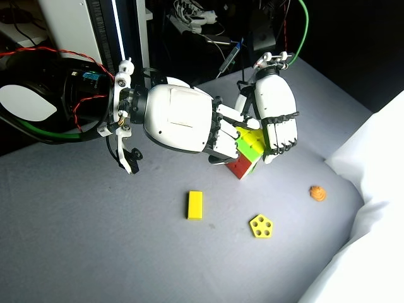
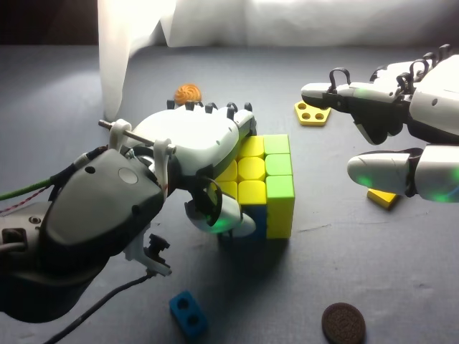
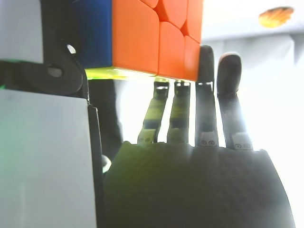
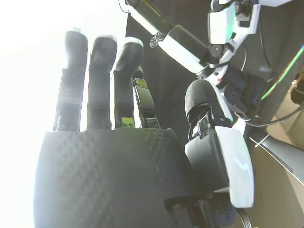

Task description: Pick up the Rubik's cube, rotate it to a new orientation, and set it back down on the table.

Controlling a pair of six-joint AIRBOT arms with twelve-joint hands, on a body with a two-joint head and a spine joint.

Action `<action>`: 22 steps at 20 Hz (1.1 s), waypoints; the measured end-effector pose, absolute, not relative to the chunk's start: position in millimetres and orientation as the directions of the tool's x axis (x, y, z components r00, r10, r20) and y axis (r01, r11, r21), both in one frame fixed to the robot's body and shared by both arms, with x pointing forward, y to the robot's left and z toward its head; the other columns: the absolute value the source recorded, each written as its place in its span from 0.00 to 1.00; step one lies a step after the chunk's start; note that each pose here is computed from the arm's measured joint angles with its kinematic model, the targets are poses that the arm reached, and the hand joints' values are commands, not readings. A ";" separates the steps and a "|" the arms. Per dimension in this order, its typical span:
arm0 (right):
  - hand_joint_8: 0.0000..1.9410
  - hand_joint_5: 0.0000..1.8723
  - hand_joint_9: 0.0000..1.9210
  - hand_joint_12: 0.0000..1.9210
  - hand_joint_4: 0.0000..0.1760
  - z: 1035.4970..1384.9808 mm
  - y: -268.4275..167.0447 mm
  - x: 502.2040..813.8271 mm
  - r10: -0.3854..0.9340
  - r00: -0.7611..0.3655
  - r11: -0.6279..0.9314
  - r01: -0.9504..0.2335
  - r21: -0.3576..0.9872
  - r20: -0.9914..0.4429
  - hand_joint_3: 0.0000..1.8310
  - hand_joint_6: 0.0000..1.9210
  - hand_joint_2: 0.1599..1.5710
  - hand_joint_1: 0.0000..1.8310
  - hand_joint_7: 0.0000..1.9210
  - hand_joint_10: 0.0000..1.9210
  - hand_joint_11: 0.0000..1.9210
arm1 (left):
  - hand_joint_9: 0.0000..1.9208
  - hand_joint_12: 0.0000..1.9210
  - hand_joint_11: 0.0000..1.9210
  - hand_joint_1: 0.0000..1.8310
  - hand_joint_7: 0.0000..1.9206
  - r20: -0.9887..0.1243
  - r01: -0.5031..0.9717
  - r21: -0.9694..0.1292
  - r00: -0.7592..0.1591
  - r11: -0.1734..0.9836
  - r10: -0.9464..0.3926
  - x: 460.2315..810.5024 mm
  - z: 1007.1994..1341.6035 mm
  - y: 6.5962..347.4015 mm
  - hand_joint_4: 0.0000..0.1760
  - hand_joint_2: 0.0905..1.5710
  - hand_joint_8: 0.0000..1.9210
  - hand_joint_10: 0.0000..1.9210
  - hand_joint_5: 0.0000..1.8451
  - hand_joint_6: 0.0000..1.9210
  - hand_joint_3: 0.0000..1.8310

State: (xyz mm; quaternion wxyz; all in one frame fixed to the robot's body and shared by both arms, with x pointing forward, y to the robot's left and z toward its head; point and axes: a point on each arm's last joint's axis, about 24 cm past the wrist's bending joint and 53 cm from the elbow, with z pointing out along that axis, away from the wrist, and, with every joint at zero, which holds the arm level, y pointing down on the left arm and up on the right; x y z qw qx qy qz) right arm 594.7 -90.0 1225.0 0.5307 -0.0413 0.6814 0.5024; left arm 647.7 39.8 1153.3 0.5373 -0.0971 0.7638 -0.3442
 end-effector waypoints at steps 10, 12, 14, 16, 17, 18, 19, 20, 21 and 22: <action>0.09 0.06 0.03 0.70 0.00 1222.5 -88.7 594.6 0.468 -0.435 0.498 -0.589 0.636 -0.769 0.00 0.01 0.83 0.00 0.11 0.38 0.00 | 0.23 0.62 0.03 0.44 0.25 -0.756 0.221 -0.631 -0.393 0.744 -0.524 648.3 1156.5 40.6 0.00 0.75 0.07 0.20 0.18 0.03 0.00; 0.02 0.06 0.05 0.47 0.00 1222.3 -88.1 594.4 0.467 -0.435 0.497 -0.590 0.636 -0.769 0.00 0.00 0.83 0.00 0.11 0.22 0.00 | 0.22 0.55 0.01 0.42 0.21 -0.760 0.225 -0.629 -0.381 0.744 -0.527 649.9 1161.0 41.1 0.00 0.72 0.00 0.04 0.15 0.00 0.00; 0.00 0.04 0.05 0.30 0.00 1222.2 -88.2 594.5 0.467 -0.435 0.498 -0.590 0.636 -0.770 0.00 0.00 0.83 0.00 0.10 0.15 0.00 | 0.17 0.48 0.00 0.43 0.14 -0.760 0.225 -0.629 -0.379 0.744 -0.528 649.7 1161.3 41.1 0.00 0.68 0.00 0.00 0.09 0.00 0.00; 0.00 0.04 0.05 0.20 0.00 1222.2 -88.3 594.5 0.467 -0.434 0.498 -0.590 0.635 -0.770 0.00 0.00 0.83 0.00 0.08 0.10 0.00 | 0.08 0.34 0.00 0.39 0.05 -0.750 0.216 -0.638 -0.392 0.739 -0.533 647.0 1159.0 39.5 0.00 0.62 0.00 0.00 0.01 0.00 0.00; 0.00 0.04 0.05 0.17 0.00 1222.2 -88.1 594.5 0.467 -0.435 0.498 -0.590 0.635 -0.770 0.00 0.00 0.82 0.00 0.08 0.08 0.00 | 0.04 0.28 0.00 0.36 0.02 -0.747 0.219 -0.640 -0.399 0.736 -0.531 645.3 1158.3 37.5 0.00 0.61 0.00 0.00 0.00 0.00 0.00; 0.00 0.04 0.05 0.15 0.00 1222.1 -88.0 594.4 0.467 -0.435 0.498 -0.590 0.635 -0.770 0.00 0.00 0.82 0.00 0.08 0.06 0.00 | 0.01 0.17 0.00 0.30 0.00 -0.746 0.221 -0.641 -0.403 0.735 -0.530 644.8 1157.9 36.6 0.00 0.58 0.00 0.00 0.00 0.00 0.00; 0.00 0.03 0.04 0.09 0.00 1222.1 -88.0 594.4 0.467 -0.435 0.498 -0.590 0.635 -0.770 0.00 0.00 0.83 0.00 0.06 0.05 0.00 | 0.00 0.10 0.00 0.27 0.00 -0.748 0.223 -0.640 -0.401 0.736 -0.529 644.8 1158.3 36.4 0.00 0.56 0.00 0.00 0.00 0.00 0.00; 0.00 0.02 0.03 0.06 0.00 1222.1 -88.0 594.5 0.467 -0.435 0.498 -0.590 0.635 -0.770 0.00 0.00 0.82 0.00 0.06 0.03 0.00 | 0.00 0.05 0.00 0.26 0.00 -0.748 0.221 -0.640 -0.401 0.736 -0.530 644.9 1158.4 36.8 0.00 0.54 0.00 0.00 0.00 0.00 0.00; 0.00 0.02 0.04 0.05 0.00 1222.1 -88.0 594.5 0.467 -0.435 0.498 -0.590 0.635 -0.770 0.00 0.00 0.83 0.00 0.05 0.03 0.00 | 0.00 0.02 0.00 0.25 0.00 -0.747 0.221 -0.640 -0.401 0.736 -0.530 644.7 1158.3 36.7 0.00 0.54 0.00 0.00 0.00 0.00 0.00; 0.00 0.01 0.05 0.07 0.00 1222.1 -88.0 594.5 0.467 -0.435 0.498 -0.590 0.635 -0.770 0.00 0.00 0.83 0.00 0.06 0.03 0.00 | 0.00 0.00 0.00 0.22 0.00 -0.746 0.222 -0.641 -0.403 0.734 -0.530 643.1 1158.7 36.2 0.00 0.55 0.00 0.00 0.00 0.00 0.00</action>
